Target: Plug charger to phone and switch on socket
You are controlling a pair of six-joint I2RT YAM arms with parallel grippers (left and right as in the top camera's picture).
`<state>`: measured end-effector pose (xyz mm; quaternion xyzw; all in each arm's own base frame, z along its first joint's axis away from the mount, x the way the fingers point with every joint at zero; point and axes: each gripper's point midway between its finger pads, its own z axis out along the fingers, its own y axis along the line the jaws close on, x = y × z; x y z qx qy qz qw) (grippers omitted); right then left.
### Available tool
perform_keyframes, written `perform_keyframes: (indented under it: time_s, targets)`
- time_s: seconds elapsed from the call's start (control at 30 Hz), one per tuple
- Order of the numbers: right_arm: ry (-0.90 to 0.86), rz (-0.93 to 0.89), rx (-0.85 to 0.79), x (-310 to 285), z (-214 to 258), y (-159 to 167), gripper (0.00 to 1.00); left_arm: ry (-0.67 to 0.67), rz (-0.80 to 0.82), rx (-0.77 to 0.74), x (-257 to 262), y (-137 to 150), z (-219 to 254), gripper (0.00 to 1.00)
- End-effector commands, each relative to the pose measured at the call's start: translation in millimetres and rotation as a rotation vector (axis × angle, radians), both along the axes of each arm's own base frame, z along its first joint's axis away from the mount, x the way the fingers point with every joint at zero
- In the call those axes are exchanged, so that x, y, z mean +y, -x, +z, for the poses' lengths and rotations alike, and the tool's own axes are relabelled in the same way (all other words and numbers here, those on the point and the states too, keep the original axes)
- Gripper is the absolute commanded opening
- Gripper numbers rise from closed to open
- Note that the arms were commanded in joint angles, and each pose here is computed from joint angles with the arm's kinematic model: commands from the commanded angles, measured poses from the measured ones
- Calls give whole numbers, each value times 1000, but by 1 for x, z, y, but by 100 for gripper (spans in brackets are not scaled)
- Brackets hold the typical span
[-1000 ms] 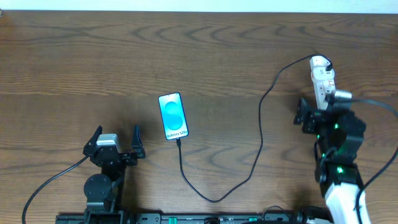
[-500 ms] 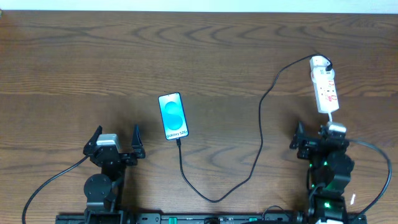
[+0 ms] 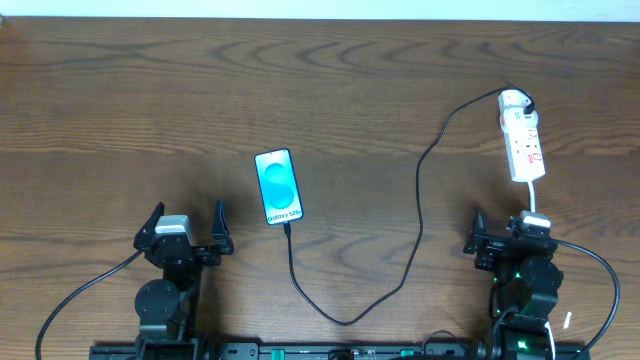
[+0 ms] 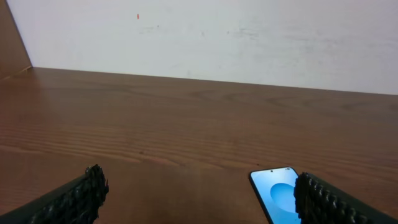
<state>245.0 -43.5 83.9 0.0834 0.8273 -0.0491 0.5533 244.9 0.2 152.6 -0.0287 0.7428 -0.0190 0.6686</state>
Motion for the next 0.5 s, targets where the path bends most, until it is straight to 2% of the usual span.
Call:
perform_keyframes:
  time_s: [0.0, 0.47]
  targets:
    - [35, 3, 2, -1, 1, 0, 99, 6, 22, 53, 4, 1, -17, 98]
    - [109, 17, -129, -2, 34, -1, 99, 6, 22, 53, 4, 1, -17, 98]
